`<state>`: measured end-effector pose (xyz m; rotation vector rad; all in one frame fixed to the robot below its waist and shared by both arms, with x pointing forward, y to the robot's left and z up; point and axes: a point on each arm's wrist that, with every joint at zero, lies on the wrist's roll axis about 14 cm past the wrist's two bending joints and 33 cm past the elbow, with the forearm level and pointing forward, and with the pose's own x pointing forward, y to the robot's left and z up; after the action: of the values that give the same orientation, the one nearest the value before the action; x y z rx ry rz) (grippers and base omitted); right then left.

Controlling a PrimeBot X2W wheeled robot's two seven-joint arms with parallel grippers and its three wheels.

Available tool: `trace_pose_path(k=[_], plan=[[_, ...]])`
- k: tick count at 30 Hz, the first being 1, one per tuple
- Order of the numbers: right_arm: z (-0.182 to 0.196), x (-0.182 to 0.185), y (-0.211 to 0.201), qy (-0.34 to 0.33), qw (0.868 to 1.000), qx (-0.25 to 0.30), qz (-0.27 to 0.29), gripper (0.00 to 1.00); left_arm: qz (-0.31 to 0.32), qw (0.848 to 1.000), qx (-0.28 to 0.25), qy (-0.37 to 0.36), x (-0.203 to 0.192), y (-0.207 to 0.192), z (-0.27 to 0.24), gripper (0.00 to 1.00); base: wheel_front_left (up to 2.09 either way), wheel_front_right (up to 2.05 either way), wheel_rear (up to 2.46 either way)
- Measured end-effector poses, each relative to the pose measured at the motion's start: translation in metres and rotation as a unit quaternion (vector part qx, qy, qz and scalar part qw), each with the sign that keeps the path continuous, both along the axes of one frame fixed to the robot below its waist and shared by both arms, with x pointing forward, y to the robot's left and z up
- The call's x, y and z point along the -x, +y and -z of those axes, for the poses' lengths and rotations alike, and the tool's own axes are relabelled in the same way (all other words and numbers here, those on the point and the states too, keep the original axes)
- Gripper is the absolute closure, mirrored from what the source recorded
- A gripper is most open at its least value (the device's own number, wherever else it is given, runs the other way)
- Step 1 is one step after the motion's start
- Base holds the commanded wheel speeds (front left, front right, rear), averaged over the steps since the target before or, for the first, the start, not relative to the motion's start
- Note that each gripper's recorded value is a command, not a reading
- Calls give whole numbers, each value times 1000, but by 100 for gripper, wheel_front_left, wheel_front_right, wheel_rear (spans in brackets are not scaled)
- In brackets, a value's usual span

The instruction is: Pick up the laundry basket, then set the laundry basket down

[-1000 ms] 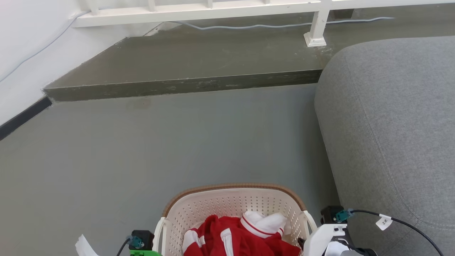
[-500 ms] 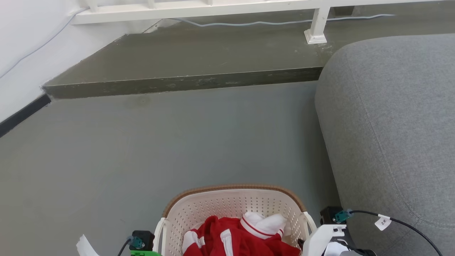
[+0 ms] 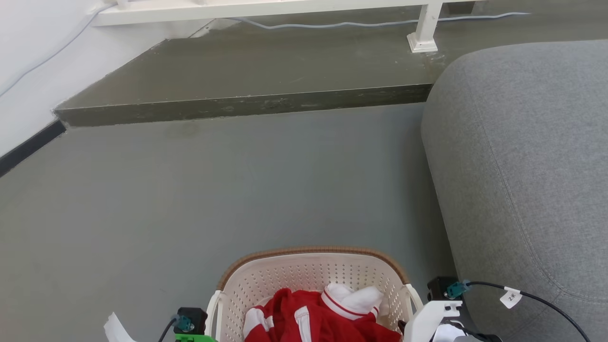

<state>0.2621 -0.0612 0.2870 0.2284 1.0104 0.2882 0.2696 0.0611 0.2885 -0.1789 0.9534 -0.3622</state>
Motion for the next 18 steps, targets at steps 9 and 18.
trace_pose_path(k=[9, 18], plan=[[4, 1, 0, 8, 1000, -1, 1, 100, 0, 1000, -1, 10, 1, -1, 4, 100, 0, 0, 0], [6, -5, 0, 13, 1000, 1, 2, 100, -6, 1000, -2, 20, 1, 0, 10, 100, 0, 0, 0]])
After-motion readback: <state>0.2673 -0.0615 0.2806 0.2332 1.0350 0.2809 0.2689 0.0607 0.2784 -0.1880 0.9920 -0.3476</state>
